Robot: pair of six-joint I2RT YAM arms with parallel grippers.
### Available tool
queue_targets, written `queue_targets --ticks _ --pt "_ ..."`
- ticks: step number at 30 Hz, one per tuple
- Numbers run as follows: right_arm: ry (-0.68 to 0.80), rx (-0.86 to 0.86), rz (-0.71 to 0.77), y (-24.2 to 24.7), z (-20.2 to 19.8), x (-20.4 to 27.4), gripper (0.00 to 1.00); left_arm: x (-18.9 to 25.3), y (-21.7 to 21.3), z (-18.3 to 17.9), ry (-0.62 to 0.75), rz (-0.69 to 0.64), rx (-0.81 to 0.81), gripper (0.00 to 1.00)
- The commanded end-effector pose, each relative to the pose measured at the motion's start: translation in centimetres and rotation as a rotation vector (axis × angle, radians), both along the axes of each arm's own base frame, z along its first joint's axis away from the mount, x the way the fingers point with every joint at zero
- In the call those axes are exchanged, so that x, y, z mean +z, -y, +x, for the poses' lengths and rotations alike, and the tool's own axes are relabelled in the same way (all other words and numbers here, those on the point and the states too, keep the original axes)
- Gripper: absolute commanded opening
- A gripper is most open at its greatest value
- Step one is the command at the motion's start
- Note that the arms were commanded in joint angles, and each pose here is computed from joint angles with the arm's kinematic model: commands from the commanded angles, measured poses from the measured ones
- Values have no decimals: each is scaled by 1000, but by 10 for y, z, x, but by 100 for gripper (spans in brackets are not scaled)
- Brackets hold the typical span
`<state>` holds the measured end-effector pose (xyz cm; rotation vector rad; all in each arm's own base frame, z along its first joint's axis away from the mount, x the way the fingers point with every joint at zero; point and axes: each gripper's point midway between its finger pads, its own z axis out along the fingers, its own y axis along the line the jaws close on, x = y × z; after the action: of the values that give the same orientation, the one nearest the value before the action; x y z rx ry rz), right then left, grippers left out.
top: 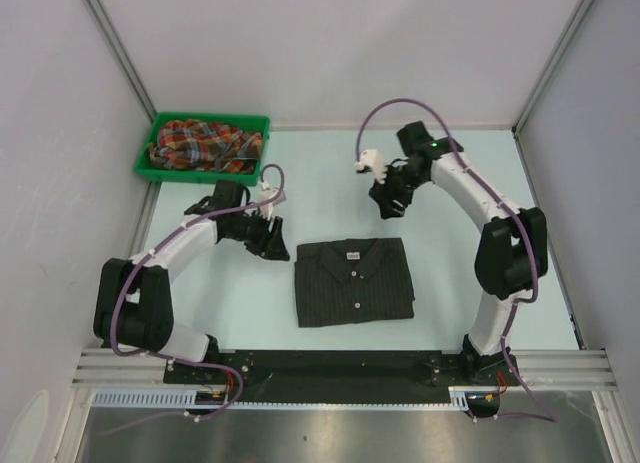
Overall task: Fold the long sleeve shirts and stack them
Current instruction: Neatly place the folded shirt to the corner
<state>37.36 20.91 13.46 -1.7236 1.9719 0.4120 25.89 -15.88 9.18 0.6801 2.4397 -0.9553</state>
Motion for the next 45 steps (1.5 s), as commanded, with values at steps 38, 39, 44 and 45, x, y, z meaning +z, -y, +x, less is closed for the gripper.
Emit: queue_targets --ticks 38,39,44,45 --pt "-914 -859 364 55 -117 -79 28 -33 64 7 53 130 -198 59" --pt "-901 -861 368 55 -115 -80 28 -35 65 7 49 133 -202 59" --pt "-911 -877 361 54 -114 -83 5 -47 70 3 0 128 -229 43" --pt "-911 -878 362 55 -114 -82 1 -46 72 1 -7 116 -233 39"
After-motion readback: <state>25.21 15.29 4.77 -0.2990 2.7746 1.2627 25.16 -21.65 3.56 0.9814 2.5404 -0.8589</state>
